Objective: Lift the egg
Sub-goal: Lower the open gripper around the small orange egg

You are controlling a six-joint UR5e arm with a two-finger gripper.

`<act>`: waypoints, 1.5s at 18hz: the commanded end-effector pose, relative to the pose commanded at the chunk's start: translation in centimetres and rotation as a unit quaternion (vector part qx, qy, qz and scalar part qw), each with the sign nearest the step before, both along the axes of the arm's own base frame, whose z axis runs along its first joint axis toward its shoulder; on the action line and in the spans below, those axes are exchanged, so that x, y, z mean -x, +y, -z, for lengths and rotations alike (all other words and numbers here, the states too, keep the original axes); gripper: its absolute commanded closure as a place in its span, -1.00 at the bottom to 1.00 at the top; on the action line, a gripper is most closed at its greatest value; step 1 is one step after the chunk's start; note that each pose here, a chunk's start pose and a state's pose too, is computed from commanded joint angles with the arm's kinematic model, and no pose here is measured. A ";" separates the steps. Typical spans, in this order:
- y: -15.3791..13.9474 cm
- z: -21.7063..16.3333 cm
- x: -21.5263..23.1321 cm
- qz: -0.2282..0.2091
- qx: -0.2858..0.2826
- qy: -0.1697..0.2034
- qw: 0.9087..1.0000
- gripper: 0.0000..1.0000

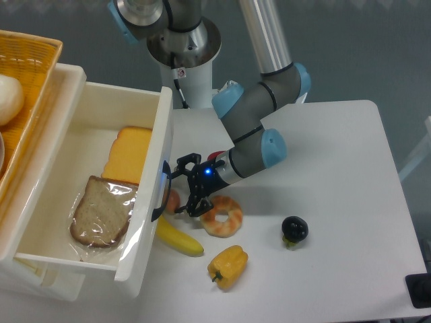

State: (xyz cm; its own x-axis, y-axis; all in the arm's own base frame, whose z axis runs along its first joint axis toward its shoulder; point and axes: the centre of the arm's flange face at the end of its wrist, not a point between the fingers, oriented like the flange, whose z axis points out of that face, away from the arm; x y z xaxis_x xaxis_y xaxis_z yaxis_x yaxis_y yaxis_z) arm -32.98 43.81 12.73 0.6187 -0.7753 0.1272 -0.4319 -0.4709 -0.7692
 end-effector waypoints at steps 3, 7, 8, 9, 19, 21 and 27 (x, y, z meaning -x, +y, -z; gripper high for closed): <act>0.1 0.1 -0.1 0.001 -0.001 0.000 1.000 -1.00; 0.1 0.1 -0.2 0.001 -0.001 -0.001 1.000 -1.00; 0.0 0.2 -0.3 0.001 0.000 -0.003 1.000 -1.00; 0.1 0.2 -0.3 0.001 -0.001 -0.002 1.000 -1.00; 0.2 0.4 -0.9 0.004 -0.001 -0.005 1.000 -1.00; 0.3 0.3 -0.9 0.004 -0.002 -0.004 1.000 -1.00; 0.3 0.3 -0.9 0.004 -0.003 -0.003 1.000 -0.82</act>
